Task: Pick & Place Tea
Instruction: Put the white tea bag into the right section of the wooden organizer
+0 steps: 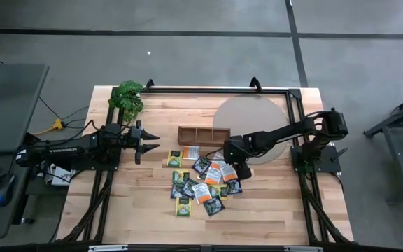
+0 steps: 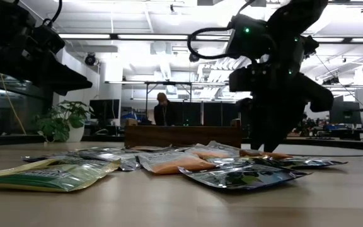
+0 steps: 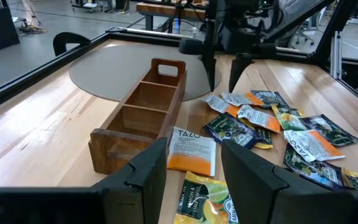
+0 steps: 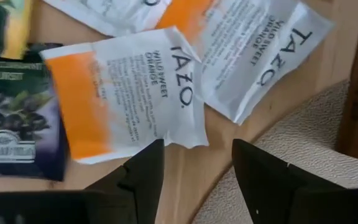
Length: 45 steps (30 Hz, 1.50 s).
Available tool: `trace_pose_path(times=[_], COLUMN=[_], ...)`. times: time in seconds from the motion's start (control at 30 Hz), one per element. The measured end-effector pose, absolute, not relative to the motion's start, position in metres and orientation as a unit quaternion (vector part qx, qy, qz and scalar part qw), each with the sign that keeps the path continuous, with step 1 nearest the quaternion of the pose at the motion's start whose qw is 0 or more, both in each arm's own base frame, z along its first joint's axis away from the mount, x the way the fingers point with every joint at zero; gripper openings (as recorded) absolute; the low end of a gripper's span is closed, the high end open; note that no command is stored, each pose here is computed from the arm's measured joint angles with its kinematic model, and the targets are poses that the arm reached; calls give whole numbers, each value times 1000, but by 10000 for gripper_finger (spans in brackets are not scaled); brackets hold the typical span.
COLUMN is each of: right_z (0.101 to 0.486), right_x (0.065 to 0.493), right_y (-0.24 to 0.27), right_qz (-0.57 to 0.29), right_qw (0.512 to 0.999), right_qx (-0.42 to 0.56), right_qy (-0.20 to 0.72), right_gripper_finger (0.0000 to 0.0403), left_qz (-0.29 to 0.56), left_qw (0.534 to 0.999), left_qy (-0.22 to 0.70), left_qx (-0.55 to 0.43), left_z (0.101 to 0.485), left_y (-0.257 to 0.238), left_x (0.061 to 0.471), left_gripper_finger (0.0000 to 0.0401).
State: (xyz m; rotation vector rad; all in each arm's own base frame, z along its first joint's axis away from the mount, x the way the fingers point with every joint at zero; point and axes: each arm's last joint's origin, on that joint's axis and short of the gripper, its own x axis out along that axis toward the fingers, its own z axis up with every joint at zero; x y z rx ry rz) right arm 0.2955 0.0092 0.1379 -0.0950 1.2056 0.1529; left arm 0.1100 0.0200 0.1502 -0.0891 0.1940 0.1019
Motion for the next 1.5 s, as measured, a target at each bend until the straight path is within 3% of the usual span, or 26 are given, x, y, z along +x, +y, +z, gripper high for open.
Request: trace_pose_path(times=[0.8,1.23,1.5], right_z=[144,129,128], right_x=[306,306,305], right_y=[12,12,12], right_qz=[99,96,80], right_qw=[854,836,832], right_qx=[-32,-25,-5], right_qy=[510,539,549], right_gripper_finger=[181,180,149], left_qz=[51,51,51], left_qw=[993,993,993], left_qy=[97,97,97], left_qx=[-45,-44,-44], left_z=[150,150,150], left_y=[20,20,20], left_x=[110,110,110], left_gripper_finger=[150,150,150])
